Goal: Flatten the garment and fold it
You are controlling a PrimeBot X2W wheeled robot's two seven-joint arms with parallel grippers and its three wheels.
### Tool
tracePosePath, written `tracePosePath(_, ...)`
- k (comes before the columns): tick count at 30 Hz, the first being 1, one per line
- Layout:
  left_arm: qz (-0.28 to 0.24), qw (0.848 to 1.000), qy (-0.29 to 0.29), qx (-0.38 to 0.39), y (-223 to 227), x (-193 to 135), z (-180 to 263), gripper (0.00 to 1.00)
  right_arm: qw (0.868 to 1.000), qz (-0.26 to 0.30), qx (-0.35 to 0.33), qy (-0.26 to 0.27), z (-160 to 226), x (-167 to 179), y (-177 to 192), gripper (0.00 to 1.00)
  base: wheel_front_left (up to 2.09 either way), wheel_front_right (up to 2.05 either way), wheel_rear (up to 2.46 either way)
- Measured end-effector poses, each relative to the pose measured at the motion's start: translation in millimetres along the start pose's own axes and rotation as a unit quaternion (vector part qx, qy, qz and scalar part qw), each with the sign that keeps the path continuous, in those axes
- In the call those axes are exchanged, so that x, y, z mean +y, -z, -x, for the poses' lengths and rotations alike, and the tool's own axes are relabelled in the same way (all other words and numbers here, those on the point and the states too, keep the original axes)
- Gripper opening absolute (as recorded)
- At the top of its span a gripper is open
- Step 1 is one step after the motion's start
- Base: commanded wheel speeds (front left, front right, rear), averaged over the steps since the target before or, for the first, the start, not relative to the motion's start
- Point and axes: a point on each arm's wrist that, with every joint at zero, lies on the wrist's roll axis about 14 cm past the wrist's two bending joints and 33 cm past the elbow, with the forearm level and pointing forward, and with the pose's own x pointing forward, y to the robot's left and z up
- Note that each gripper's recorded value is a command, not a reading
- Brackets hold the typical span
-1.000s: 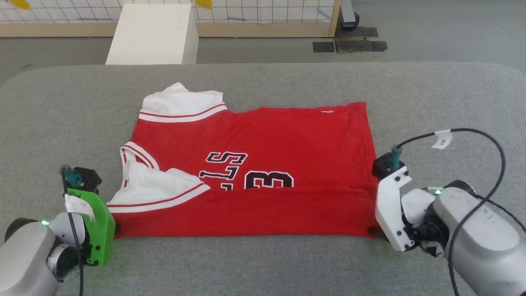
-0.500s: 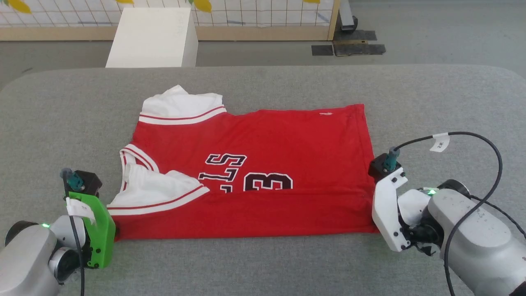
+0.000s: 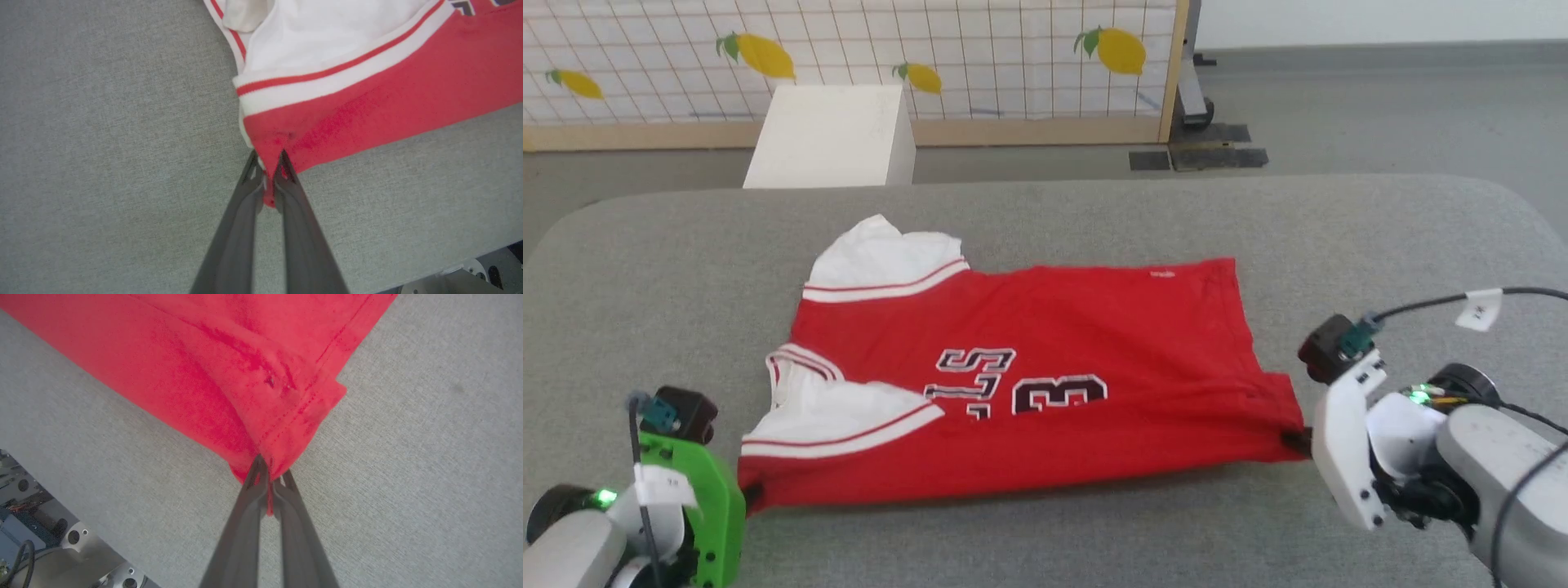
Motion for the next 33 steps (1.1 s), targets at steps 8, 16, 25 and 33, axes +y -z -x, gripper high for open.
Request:
tracePosePath(8,0.007,1.0,0.004,0.014,29.4,-11.2,20.0,0.0,0.999,0.013,0.03,-0.012,22.3,8.7,45.3,0.0,0.0,0.0,0.0)
tracePosePath(16,0.034,0.997,0.018,0.071,68.9,-20.5,19.8,0.0,0.996,-0.005,0.082,-0.034,24.3,21.9,84.4,0.0,0.0,0.0,0.0)
tracePosePath(25,0.067,0.99,0.018,0.123,103.8,-21.3,9.8,0.25,0.989,-0.025,0.133,-0.058,13.0,39.3,115.9,0.48,0.0,0.0,0.0)
tracePosePath(33,0.049,0.996,0.016,0.072,87.1,-23.4,16.4,1.0,0.998,-0.035,0.04,-0.035,18.4,28.0,80.9,1.0,0.0,0.0,0.0)
